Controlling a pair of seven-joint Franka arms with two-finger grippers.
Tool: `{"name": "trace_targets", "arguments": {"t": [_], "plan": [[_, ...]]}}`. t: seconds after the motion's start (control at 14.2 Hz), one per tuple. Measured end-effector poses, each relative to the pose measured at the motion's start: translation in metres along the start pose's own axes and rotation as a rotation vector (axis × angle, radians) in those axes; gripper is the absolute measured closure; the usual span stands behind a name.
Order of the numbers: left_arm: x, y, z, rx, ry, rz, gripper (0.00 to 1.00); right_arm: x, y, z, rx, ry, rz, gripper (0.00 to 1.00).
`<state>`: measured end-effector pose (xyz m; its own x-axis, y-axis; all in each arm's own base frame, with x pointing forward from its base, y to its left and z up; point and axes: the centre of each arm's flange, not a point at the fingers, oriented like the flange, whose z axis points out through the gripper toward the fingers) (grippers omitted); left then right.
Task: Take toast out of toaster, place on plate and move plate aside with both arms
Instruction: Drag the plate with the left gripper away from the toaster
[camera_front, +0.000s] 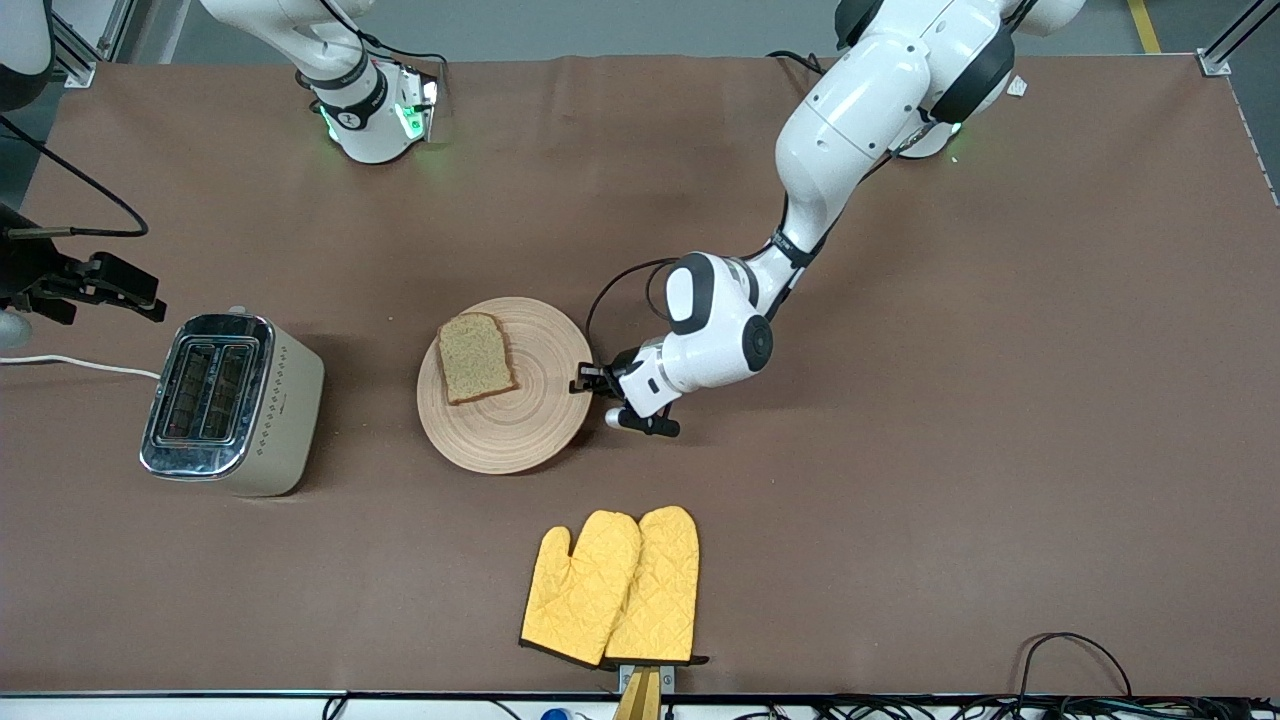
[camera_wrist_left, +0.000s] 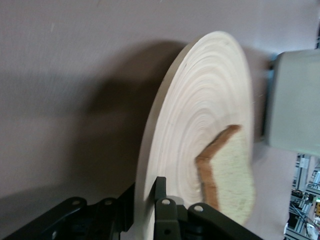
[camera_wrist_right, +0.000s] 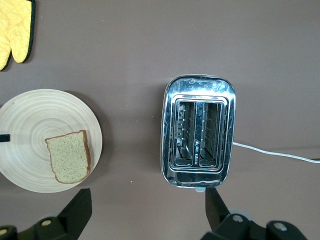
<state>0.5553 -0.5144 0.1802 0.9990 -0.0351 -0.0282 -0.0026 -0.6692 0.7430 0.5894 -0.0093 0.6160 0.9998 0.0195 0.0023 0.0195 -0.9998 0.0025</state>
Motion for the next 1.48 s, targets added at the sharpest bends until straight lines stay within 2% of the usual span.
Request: {"name": "trace_targets", "arguments": {"t": [0.14, 0.35, 0.56, 0.77, 0.92, 1.13, 1.34, 1.48], "plan": [[0.019, 0.013, -0.036, -0.03, -0.027, 0.012, 0.87, 0.0, -0.001, 0.0, 0.0, -0.001, -0.001, 0.0], [0.067, -0.002, -0.129, -0.056, -0.104, 0.022, 0.87, 0.0, -0.003, 0.0, 0.001, -0.003, -0.005, 0.0], [0.105, -0.06, -0.226, -0.091, -0.177, 0.046, 0.87, -0.001, -0.006, 0.0, 0.001, -0.006, -0.011, 0.0], [0.126, -0.15, -0.319, -0.158, -0.2, 0.117, 0.87, -0.001, -0.007, 0.0, 0.001, -0.006, -0.012, 0.0], [0.125, -0.224, -0.381, -0.193, -0.203, 0.17, 0.87, -0.001, -0.007, 0.0, 0.001, -0.006, -0.012, 0.0], [0.111, -0.333, -0.441, -0.236, -0.151, 0.246, 0.87, -0.001, -0.008, 0.0, 0.001, -0.006, -0.013, 0.0], [0.095, -0.419, -0.465, -0.24, -0.101, 0.256, 0.88, -0.001, -0.008, 0.0, 0.001, -0.006, -0.014, 0.0], [0.087, -0.452, -0.467, -0.241, -0.084, 0.221, 0.88, -0.001, -0.008, 0.0, 0.001, -0.006, -0.014, 0.0]]}}
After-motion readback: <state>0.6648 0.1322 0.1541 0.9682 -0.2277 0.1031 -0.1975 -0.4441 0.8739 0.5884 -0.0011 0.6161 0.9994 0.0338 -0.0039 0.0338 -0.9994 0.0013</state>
